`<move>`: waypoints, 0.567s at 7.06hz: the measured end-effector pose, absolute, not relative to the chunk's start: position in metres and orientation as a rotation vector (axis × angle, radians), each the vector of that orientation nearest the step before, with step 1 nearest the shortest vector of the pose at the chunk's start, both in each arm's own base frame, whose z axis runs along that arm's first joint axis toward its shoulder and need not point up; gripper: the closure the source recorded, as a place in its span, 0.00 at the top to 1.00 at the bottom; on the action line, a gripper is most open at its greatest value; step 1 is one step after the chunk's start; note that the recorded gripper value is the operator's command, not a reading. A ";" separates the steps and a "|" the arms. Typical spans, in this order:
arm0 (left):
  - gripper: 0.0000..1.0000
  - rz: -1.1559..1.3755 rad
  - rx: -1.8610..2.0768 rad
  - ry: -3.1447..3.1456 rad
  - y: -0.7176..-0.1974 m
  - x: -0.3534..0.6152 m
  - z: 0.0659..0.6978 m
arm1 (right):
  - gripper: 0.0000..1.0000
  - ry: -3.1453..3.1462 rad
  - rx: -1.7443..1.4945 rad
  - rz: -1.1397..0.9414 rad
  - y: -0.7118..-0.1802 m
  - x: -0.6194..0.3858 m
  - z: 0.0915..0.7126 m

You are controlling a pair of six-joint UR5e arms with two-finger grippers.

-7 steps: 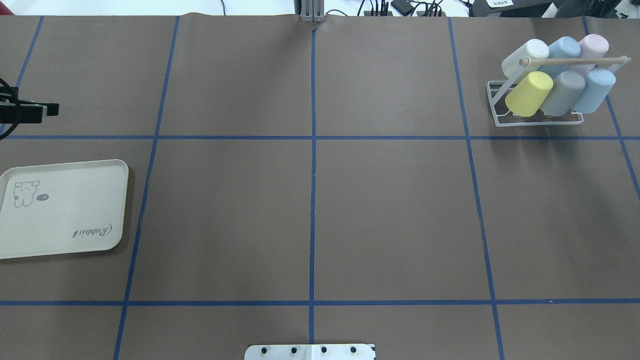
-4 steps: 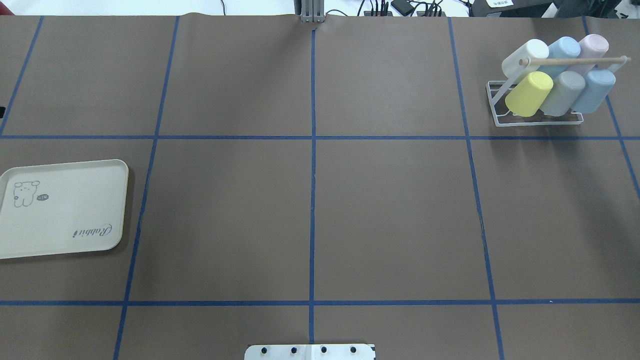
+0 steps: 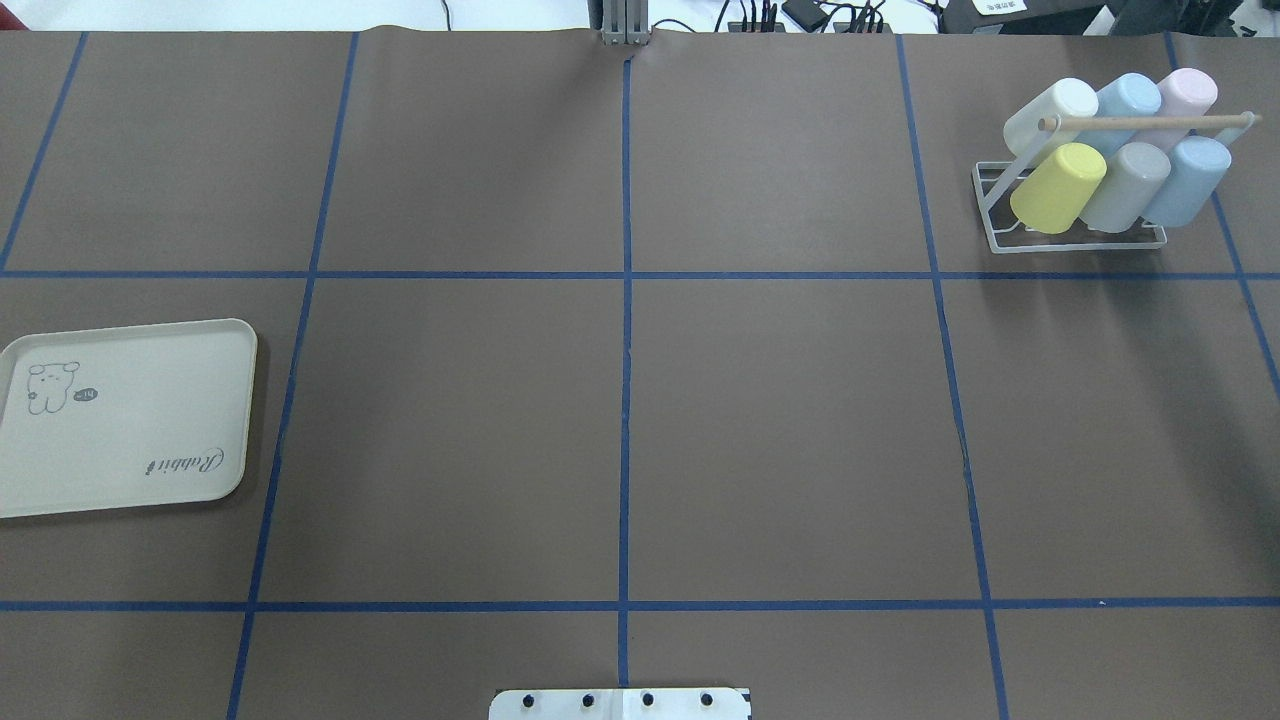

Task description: Transfer IKEA cup to right arm and place on rack

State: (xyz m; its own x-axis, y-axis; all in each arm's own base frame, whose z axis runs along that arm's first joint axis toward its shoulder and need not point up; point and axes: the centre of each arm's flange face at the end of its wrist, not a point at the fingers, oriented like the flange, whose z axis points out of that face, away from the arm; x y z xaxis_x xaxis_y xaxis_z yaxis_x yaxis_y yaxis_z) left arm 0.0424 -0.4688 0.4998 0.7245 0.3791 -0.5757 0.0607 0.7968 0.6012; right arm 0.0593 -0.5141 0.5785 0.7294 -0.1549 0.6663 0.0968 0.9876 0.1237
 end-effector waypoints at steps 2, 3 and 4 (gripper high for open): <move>1.00 0.177 0.593 0.736 -0.476 0.043 0.527 | 1.00 -0.746 0.031 -0.124 -0.502 0.056 0.604; 1.00 0.178 0.558 0.726 -0.477 0.044 0.545 | 1.00 -0.751 0.022 -0.121 -0.499 0.056 0.608; 1.00 0.214 0.537 0.704 -0.478 0.043 0.559 | 1.00 -0.759 0.019 -0.119 -0.498 0.055 0.609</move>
